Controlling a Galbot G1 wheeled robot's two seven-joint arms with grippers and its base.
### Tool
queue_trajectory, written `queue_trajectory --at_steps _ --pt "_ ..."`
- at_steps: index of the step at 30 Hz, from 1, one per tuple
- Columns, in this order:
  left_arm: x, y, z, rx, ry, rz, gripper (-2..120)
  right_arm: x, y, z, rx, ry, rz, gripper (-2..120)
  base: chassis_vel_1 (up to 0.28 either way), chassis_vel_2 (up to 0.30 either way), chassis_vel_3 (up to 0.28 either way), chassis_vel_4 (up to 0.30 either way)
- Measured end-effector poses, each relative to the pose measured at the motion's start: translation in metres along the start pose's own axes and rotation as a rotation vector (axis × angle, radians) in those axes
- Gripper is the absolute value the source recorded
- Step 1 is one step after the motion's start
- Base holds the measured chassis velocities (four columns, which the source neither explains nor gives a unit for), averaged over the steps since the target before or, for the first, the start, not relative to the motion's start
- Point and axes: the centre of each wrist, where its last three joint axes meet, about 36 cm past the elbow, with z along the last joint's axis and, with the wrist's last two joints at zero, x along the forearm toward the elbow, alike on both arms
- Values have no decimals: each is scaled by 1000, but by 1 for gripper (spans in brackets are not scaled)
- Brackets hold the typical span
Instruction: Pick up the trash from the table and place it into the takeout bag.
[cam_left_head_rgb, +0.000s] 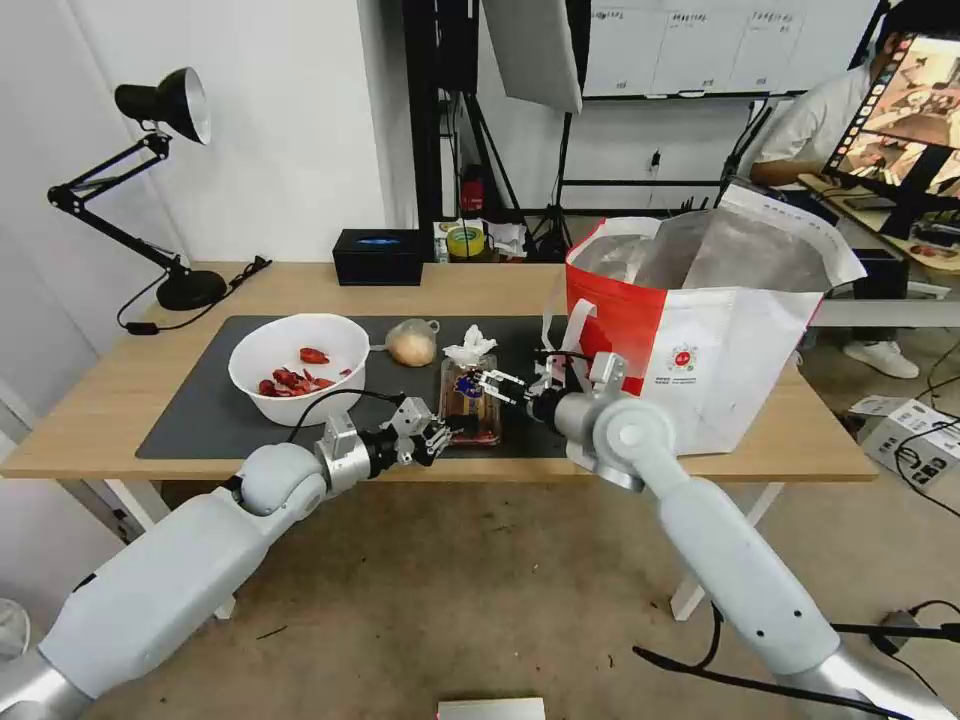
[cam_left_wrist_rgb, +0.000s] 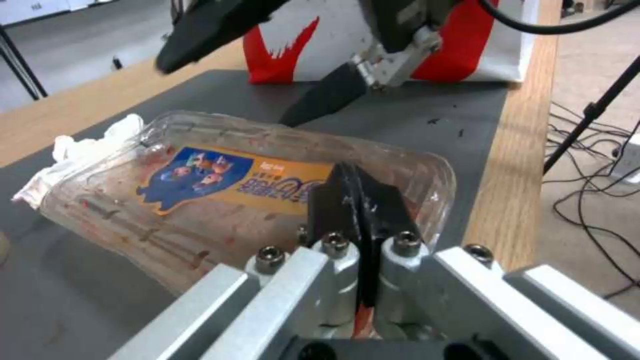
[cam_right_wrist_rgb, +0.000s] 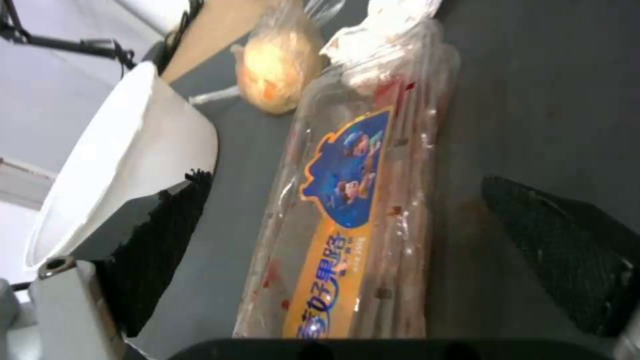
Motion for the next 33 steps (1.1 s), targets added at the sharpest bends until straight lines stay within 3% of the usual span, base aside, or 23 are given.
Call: queue_trajectory --at_steps 20,33 --pt "5 0 0 9 -15 -4 0 -34 12 -15 14 140 -3 100 0 0 0 0" --pt "6 -1 2 12 -22 -6 0 -50 17 -19 14 178 -6 99 0 0 0 0"
